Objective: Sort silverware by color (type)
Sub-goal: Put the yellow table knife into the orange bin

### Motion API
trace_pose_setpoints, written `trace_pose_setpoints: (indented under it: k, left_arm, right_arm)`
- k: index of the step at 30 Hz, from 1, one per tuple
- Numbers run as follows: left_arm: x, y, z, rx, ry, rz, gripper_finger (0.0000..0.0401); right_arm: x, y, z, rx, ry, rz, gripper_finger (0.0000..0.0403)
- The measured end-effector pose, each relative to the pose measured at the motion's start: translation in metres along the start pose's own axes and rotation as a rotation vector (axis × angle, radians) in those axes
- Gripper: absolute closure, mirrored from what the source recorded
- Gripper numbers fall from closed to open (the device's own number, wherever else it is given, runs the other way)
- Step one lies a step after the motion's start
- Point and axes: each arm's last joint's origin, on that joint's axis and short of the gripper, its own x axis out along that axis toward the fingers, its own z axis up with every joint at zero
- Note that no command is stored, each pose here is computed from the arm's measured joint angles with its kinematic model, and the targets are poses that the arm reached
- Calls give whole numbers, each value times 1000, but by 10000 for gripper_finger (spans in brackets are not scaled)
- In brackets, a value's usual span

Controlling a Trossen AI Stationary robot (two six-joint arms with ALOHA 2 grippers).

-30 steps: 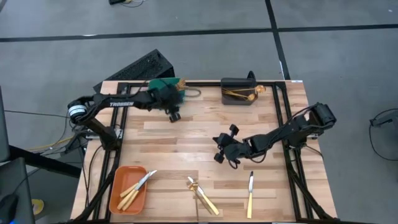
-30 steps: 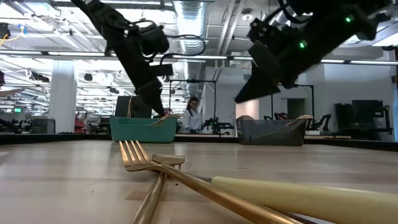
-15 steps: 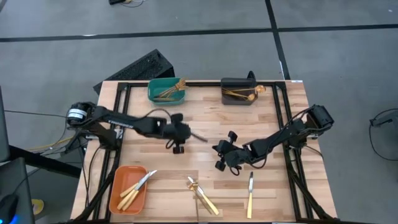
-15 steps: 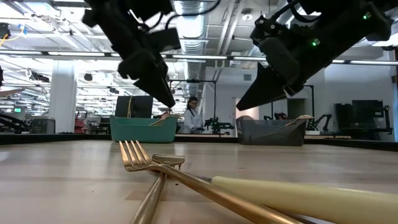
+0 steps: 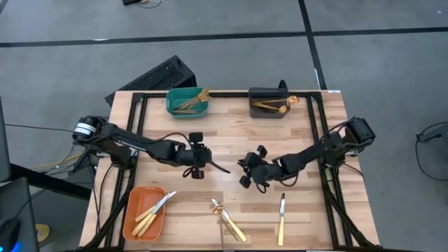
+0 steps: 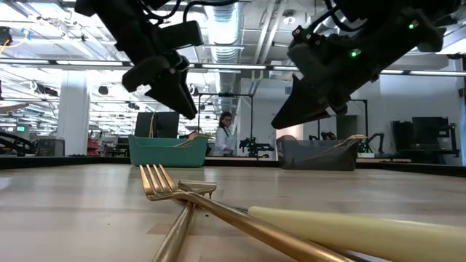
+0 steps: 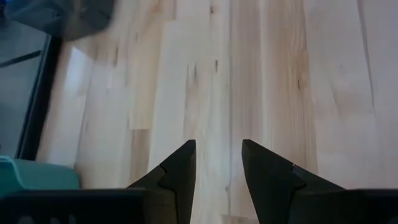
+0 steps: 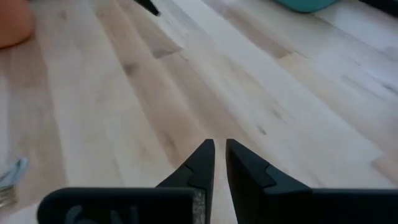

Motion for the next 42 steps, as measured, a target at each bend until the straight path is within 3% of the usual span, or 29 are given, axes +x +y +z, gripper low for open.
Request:
trace_pose_setpoints:
  k: [5, 11, 15, 17, 24, 28, 33, 36, 42]
  left_arm:
    - [-4, 2, 0, -40, -3, 10, 283]
    - [-3, 4, -5, -80, 40, 50, 283]
    - [-2, 5, 0, -149, -16, 54, 283]
    - [-1, 4, 4, -166, -52, 52, 283]
    - [-2, 3, 13, -204, -131, 37, 283]
    - [-3, 0, 15, -277, -148, -45, 283]
    - [-11, -18, 15, -342, -156, -135, 283]
    - [-20, -32, 16, -373, -181, -121, 283]
    - [-41, -61, 16, -429, -279, -40, 283]
  right_arm:
    - [-4, -13, -5, 4, 16, -178, 334]
    - [-56, -36, -23, 74, 199, -365, 334]
    - [-92, -37, -29, 222, 328, -334, 334]
    - [-104, -32, -33, 222, 352, -284, 334]
    - [-127, -2, -64, -148, 382, -81, 334]
    - [-133, 15, -82, -371, 428, 76, 334]
    - [-136, 28, -94, -747, 552, 328, 334]
    - [-138, 35, -94, -986, 592, 474, 334]
    - [-144, 51, -79, -1113, 531, 600, 334]
